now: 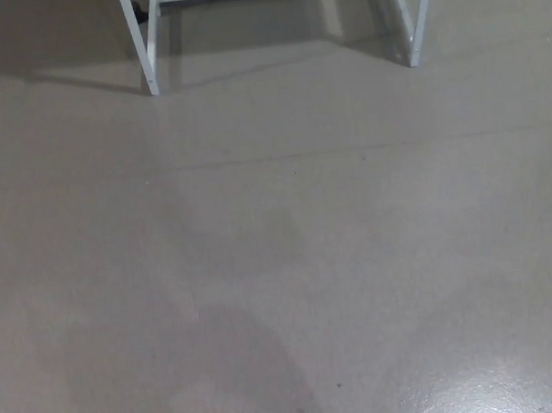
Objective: The robot walk towards a table in front and pick up a black pencil case on the left hand side and put the pencil case into a small container on the right hand side
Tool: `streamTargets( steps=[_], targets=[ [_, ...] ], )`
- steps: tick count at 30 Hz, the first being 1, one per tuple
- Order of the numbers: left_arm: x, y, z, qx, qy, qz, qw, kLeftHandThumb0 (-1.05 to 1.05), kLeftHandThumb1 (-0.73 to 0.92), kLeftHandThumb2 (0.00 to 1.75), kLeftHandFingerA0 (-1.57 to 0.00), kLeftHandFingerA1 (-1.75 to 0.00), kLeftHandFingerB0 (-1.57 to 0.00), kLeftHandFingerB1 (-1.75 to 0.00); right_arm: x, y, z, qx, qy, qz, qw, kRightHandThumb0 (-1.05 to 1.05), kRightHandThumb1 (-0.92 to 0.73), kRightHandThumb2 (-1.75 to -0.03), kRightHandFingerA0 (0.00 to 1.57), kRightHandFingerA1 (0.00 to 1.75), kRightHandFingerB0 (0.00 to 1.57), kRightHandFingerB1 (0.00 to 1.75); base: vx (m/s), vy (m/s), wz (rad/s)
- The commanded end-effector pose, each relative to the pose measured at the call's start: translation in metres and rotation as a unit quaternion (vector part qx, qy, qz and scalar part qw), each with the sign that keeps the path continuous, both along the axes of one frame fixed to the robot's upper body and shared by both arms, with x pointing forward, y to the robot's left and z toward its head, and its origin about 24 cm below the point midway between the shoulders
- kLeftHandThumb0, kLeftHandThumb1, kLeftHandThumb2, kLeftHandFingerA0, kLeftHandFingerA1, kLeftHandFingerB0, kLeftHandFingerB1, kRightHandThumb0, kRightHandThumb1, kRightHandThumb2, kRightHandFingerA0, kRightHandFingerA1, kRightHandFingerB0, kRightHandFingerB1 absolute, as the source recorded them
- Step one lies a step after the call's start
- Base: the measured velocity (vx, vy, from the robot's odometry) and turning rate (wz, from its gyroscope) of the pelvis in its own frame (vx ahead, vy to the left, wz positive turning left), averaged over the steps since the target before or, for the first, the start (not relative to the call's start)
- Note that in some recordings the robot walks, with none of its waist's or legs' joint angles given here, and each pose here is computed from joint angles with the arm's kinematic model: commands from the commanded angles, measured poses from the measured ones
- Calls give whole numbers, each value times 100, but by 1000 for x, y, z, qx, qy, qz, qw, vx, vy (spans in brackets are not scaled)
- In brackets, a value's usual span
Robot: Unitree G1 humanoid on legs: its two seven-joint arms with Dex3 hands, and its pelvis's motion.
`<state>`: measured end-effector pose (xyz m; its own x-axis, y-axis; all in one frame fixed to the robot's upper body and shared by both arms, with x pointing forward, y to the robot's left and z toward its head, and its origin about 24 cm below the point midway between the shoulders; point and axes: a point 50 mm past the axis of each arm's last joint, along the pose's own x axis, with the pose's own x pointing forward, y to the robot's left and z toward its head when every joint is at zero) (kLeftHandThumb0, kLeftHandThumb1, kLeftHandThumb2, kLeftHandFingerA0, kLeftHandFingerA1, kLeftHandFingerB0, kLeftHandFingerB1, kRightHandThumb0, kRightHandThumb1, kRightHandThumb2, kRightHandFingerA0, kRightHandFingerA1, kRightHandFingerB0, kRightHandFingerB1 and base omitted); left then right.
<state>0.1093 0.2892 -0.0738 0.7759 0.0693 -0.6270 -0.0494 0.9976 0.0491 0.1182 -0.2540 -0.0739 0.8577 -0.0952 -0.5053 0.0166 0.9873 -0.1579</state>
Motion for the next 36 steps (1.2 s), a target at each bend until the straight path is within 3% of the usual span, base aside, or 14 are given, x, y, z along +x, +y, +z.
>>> streamTargets(
  steps=[1,3,4,5,10,11,12,17,26,27,29,30,32,36],
  targets=[
    [0,0,5,-34,-25,-7,999,-40,50,70,-7,-39,-2,-21,0,-2,6,18,-29,-6,999,-53,-45,-54,47,46,29,40,0,0,0],
    [0,0,6,-34,-24,-8,999,-40,50,70,-7,-39,-2,-21,0,-2,6,19,-29,-5,999,-53,-45,-54,47,46,29,40,0,0,0],
    [-1,0,6,-35,-24,-8,999,-32,53,59,-9,-33,-7,-20,-1,-2,5,18,-29,-6,999,-53,-45,-54,49,46,30,40,0,0,0],
    [-3,0,5,-38,-23,-6,999,-37,48,65,-7,-37,-9,-18,-3,-3,5,17,-26,-7,999,-53,-46,-54,49,45,30,39,0,0,0],
    [-4,-1,5,-42,-25,-5,999,-37,47,65,-7,-38,-9,-17,-5,-3,5,23,-23,-9,999,-54,-45,-54,48,46,29,39,0,0,0],
    [-4,-2,6,-42,-28,-9,999,-30,53,58,-9,-33,-7,-20,-5,-3,5,10,-23,-5,1000,-55,-46,-54,50,46,30,40,0,0,0],
    [-3,-2,7,-43,-29,-11,999,-33,48,66,-7,-39,-7,-17,-5,-4,5,12,-25,-7,1000,-53,-45,-54,49,47,30,40,0,0,0],
    [-2,-3,7,-43,-29,-14,999,-31,49,70,-5,-38,-3,-19,-3,-4,6,14,-27,-10,1000,-50,-44,-53,48,46,28,40,0,0,0],
    [-2,-1,9,-45,-29,-16,998,-30,47,69,-3,-38,0,-17,-4,-3,4,20,-25,-13,999,-47,-44,-53,47,46,29,40,0,0,0],
    [-3,0,10,-39,-29,-17,999,-31,48,65,-7,-37,-9,-17,-5,-2,4,18,-24,-12,999,-47,-45,-53,47,46,29,40,0,0,0],
    [-2,1,11,-39,-30,-18,999,-30,49,70,-5,-39,-3,-20,-5,-1,2,17,-23,-12,1000,-46,-45,-53,47,46,29,40,2,1,-6],
    [-1,2,11,-38,-30,-18,999,-27,52,58,-9,-33,-6,-21,-5,0,2,18,-24,-11,999,-46,-44,-53,47,46,29,40,125,3,5],
    [0,3,12,-36,-30,-21,999,-31,48,70,-4,-40,-3,-18,-4,1,1,17,-25,-11,999,-48,-44,-53,48,47,29,40,-46,-17,7],
    [1,3,13,-28,-30,-25,999,-35,48,65,-8,-38,-8,-17,-3,1,2,15,-26,-11,1000,-48,-43,-53,48,47,30,40,-7,13,14]
  ],
)
